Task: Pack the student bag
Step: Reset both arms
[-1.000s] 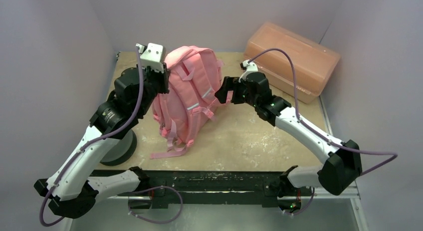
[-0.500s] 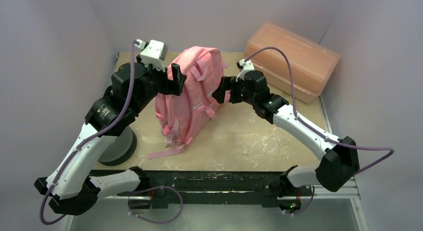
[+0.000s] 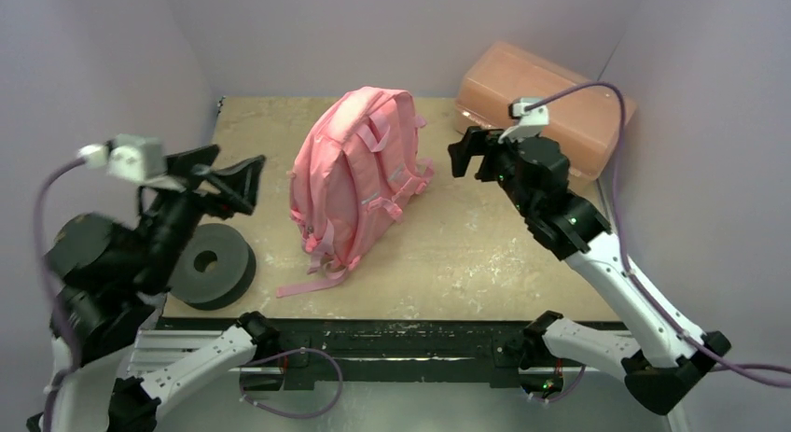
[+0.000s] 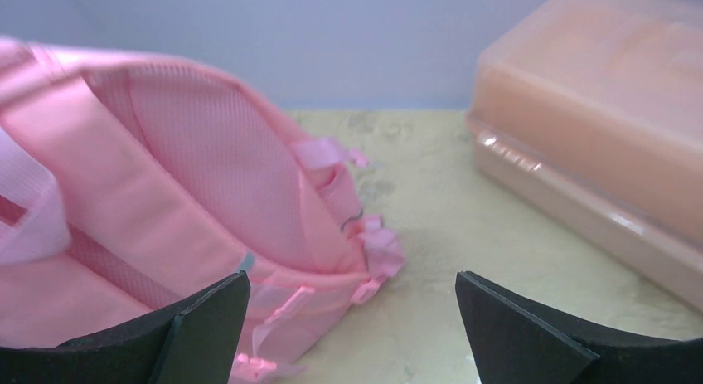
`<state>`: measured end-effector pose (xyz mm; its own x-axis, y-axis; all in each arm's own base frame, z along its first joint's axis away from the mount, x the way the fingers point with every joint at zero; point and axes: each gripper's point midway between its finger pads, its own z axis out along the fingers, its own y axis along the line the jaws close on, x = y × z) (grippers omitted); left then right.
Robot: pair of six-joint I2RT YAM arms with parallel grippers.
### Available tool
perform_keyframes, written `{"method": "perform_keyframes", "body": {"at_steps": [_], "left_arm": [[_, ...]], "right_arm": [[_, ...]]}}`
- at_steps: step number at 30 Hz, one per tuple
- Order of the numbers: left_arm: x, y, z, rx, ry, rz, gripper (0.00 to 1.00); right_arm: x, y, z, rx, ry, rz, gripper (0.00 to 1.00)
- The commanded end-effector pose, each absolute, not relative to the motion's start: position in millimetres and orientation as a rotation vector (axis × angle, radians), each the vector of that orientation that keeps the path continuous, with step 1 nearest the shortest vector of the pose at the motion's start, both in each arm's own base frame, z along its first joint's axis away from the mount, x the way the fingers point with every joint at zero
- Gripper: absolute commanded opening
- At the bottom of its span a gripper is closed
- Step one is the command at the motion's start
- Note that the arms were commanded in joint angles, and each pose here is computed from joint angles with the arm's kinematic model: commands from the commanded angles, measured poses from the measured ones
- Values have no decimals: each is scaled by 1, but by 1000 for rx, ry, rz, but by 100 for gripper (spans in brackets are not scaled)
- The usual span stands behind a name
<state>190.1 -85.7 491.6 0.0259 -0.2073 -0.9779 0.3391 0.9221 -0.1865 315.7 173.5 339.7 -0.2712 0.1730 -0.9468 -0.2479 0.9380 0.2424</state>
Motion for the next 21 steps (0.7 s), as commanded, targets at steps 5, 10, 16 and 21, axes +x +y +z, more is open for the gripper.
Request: {"method": "perform_keyframes", "body": {"at_steps": [5,10,16,21], "left_arm": [[136,-28,556,8,1152,-446,96],[130,-23,559,13,1144,-436,98],[130,-22,554,6,1157,-434,98],[134,-23,548,0,1178,-432,98]], "right_arm": [[270,86,446,155,1518,254,99],[236,53,482,221,1376,274,99],[217,33,497,267,1289,274,99],[213,29,496,242,1248,257,99]]}}
